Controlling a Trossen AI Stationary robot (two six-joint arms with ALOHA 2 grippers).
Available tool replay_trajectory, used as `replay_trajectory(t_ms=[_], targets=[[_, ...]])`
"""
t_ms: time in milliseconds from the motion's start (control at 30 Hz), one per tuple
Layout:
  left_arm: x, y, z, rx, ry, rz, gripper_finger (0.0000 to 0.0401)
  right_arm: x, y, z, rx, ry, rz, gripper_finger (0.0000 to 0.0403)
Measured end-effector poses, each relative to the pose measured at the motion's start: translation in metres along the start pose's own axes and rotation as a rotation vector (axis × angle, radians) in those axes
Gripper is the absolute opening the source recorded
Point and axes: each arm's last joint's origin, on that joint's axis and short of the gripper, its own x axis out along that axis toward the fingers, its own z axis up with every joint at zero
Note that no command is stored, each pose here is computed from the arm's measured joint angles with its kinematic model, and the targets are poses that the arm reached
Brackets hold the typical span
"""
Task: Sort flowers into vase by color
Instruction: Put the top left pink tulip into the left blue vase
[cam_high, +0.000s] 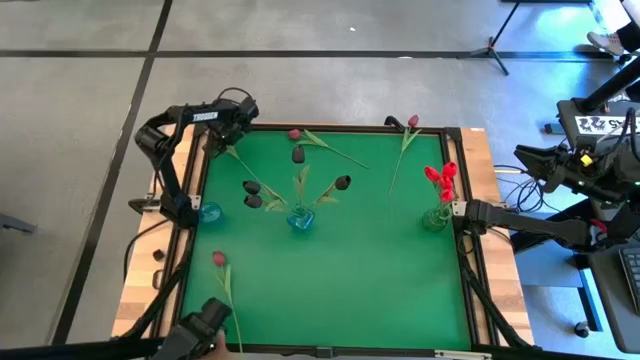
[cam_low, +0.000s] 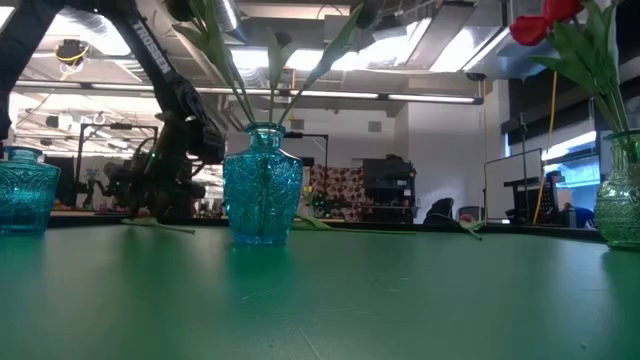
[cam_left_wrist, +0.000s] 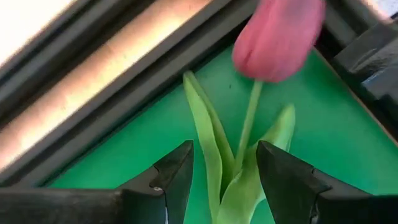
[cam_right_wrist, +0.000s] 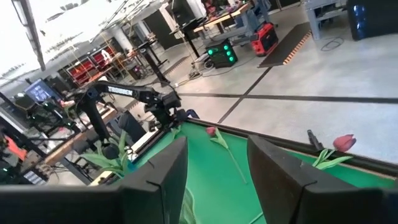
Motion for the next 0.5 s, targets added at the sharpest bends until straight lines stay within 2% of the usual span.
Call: replay_trajectory(t_ms=[267, 367, 500], targets=[[0.0039, -0.0034, -0.0007, -0.049, 0.007, -0.012, 0.016, 0.0, 0.0, 0.0, 0.037, 0.0, 0.0, 0.0165], [0.0042, -0.004, -0.0001, -0.06, 0.012, -0.019, 0.0127, 0.0, 0.0, 0.0, 0.037, 0.0, 0.0, 0.0165], [0.0039, -0.0044, -0.0006, -0.057, 0.03, -0.022, 0.0058, 0.0, 0.0, 0.0, 0.028, 0.0, 0.0, 0.0165]])
